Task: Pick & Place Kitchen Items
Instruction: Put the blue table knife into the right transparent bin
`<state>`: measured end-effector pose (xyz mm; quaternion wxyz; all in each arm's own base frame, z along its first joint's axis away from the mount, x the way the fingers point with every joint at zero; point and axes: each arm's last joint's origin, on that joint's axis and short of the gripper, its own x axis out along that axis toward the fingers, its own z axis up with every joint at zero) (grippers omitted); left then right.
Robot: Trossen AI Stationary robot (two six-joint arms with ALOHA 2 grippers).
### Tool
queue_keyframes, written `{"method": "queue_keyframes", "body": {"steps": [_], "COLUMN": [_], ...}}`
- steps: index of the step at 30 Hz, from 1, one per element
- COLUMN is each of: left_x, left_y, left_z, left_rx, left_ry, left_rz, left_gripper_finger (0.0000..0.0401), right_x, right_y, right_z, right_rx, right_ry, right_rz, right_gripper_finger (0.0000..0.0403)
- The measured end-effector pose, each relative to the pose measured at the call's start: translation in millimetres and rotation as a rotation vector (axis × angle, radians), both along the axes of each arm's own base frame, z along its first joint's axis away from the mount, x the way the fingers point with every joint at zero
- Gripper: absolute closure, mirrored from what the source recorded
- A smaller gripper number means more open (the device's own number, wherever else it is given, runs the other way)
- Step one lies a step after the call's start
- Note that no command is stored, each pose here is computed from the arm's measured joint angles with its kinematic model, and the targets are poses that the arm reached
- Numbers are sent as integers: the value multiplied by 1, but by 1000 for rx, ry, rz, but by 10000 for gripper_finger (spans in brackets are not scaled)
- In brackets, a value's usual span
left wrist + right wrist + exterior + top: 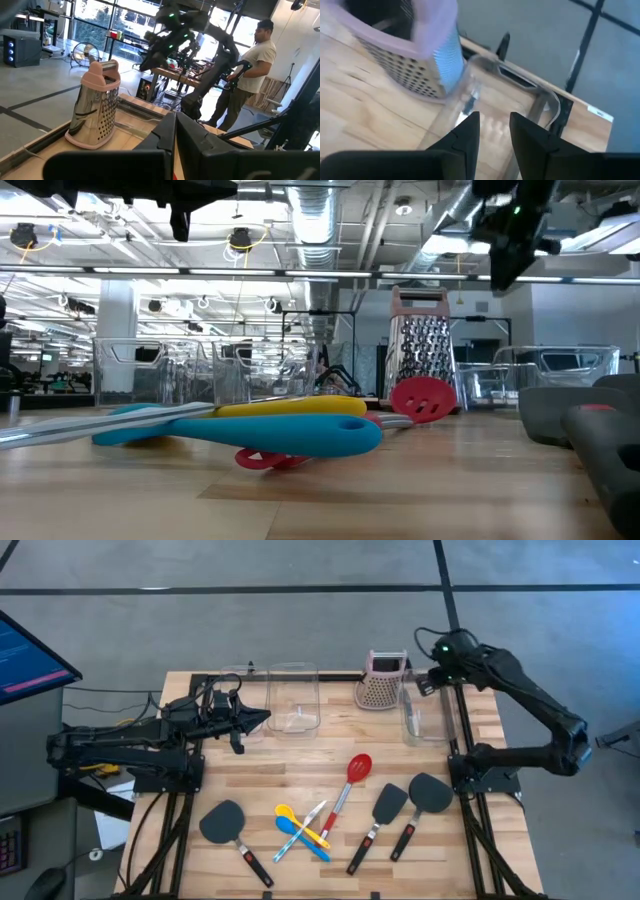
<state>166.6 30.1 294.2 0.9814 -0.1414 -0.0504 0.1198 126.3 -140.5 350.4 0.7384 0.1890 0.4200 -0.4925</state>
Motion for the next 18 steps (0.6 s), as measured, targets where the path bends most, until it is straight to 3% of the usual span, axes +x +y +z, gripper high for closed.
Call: {"method": "queue_keyframes", "body": {"steps": [11,18], "left_x": [0,0], "left_y": [0,0], "left_z": [0,0], "left_rx": [0,-1], "left_ry": [0,0], "left_rz": [0,0], "left_gripper_finger": [399,399], "right_x": [-21,-23], "right_y": [62,86], "right_z": [37,52], "right_rx": [-80,-98], "right_ry": [-339,-557], "right_rz": [72,163], "right_gripper_finger": [303,334]}}
